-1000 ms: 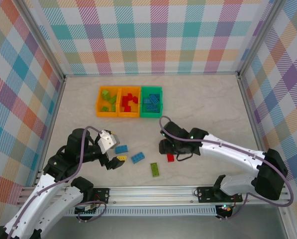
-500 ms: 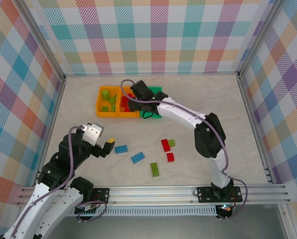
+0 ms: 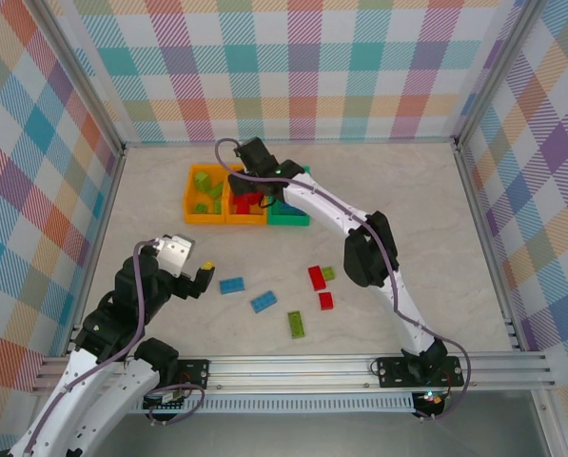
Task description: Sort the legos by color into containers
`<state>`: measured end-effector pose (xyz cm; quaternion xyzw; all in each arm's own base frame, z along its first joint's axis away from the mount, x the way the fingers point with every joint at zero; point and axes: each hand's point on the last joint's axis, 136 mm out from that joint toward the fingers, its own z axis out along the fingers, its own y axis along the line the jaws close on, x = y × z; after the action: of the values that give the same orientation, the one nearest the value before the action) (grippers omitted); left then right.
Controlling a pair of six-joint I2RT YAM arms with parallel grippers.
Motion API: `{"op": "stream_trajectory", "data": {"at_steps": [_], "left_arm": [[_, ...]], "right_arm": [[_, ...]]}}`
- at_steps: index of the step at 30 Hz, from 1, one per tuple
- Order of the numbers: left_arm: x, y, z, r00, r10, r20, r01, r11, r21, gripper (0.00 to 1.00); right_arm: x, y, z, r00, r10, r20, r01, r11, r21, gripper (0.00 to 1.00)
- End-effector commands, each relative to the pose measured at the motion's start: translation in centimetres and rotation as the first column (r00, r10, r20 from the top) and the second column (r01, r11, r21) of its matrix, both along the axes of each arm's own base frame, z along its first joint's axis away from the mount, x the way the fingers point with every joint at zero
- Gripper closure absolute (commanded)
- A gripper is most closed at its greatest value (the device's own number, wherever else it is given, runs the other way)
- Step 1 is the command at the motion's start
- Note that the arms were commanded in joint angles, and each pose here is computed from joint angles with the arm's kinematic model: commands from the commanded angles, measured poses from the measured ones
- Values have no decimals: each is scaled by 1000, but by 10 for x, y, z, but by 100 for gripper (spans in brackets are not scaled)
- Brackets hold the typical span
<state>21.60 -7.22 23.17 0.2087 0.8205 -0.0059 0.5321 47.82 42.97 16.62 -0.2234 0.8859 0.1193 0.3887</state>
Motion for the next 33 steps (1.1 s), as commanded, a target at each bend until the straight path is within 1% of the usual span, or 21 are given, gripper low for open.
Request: {"op": "stream_trajectory", "data": {"at_steps": [1, 4, 7, 9, 11, 13, 14, 15, 16, 18, 19, 20, 22, 23, 24, 25, 26, 27, 28, 31, 33], "left_arm": [[3, 3, 1, 1000, 26, 18, -25, 1000, -12, 0], [4, 4, 0, 999, 32, 11, -31, 999, -11, 0], [7, 6, -1, 998, 59, -2, -59, 998, -28, 0], [10, 7, 2, 993, 110, -37, -113, 990, -85, 0], [13, 9, 5, 970, 199, -138, -223, 956, -192, 0], [15, 7, 1, 920, 272, -283, -353, 889, -291, 0], [17, 2, -3, 887, 294, -357, -416, 843, -340, 0], [20, -1, -11, 844, 321, -430, -492, 782, -381, 0], [22, -2, -20, 796, 351, -492, -568, 713, -411, 0], [24, -5, -45, 670, 391, -631, -727, 521, -448, 5], [24, -8, -57, 620, 383, -684, -773, 446, -451, 8], [24, -13, -67, 588, 368, -720, -800, 397, -450, 9], [21, -19, -88, 507, 335, -794, -859, 271, -434, 12], [19, -21, -97, 472, 322, -821, -881, 217, -421, 14], [18, -24, -107, 432, 303, -849, -902, 157, -403, 15], [14, -26, -118, 381, 286, -879, -924, 98, -369, 16], [9, -28, -128, 332, 271, -903, -942, 54, -330, 17], [6, -31, -137, 289, 254, -923, -956, 27, -292, 18], [4, -34, -144, 261, 242, -934, -964, 21, -264, 18], [5, -42, -155, 203, 240, -949, -979, 34, -201, 18], [8, -48, -162, 165, 233, -958, -986, 28, -163, 17]], "right_arm": [[-4, -7, 16, 1000, 28, 6, -28, 999, -29, 26], [-12, -15, 30, 999, 40, 15, -39, 999, -38, 24], [-28, -29, 47, 999, 48, 12, -48, 998, -35, 23], [-50, -40, 59, 996, 85, 11, -85, 996, -2, 20], [-74, -51, 65, 991, 135, 18, -135, 990, 28, 17], [-100, -67, 66, 985, 173, 18, -173, 984, 40, 14], [-113, -78, 64, 984, 177, 10, -178, 983, 42, 12], [-126, -88, 60, 984, 180, -3, -180, 983, 41, 11], [-137, -97, 61, 983, 181, -10, -181, 982, 47, 10], [-165, -115, 57, 981, 194, -34, -191, 980, 63, 8], [-181, -123, 57, 978, 207, -37, -204, 976, 79, 6], [-193, -129, 56, 975, 218, -43, -213, 973, 90, 5], [-222, -138, 50, 965, 254, -68, -245, 962, 119, 2], [-234, -140, 47, 957, 279, -83, -267, 955, 130, 0], [-247, -142, 44, 947, 303, -104, -287, 947, 142, 0], [-257, -145, 40, 939, 319, -128, -299, 942, 152, 0], [-266, -146, 37, 930, 334, -151, -310, 937, 160, 0], [-274, -148, 34, 922, 342, -179, -314, 934, 167, 0], [-279, -149, 31, 917, 344, -201, -313, 934, 170, 0], [-289, -150, 26, 909, 349, -228, -314, 933, 175, 0], [-288, -153, 23, 916, 332, -225, -300, 939, 167, 0]]}}
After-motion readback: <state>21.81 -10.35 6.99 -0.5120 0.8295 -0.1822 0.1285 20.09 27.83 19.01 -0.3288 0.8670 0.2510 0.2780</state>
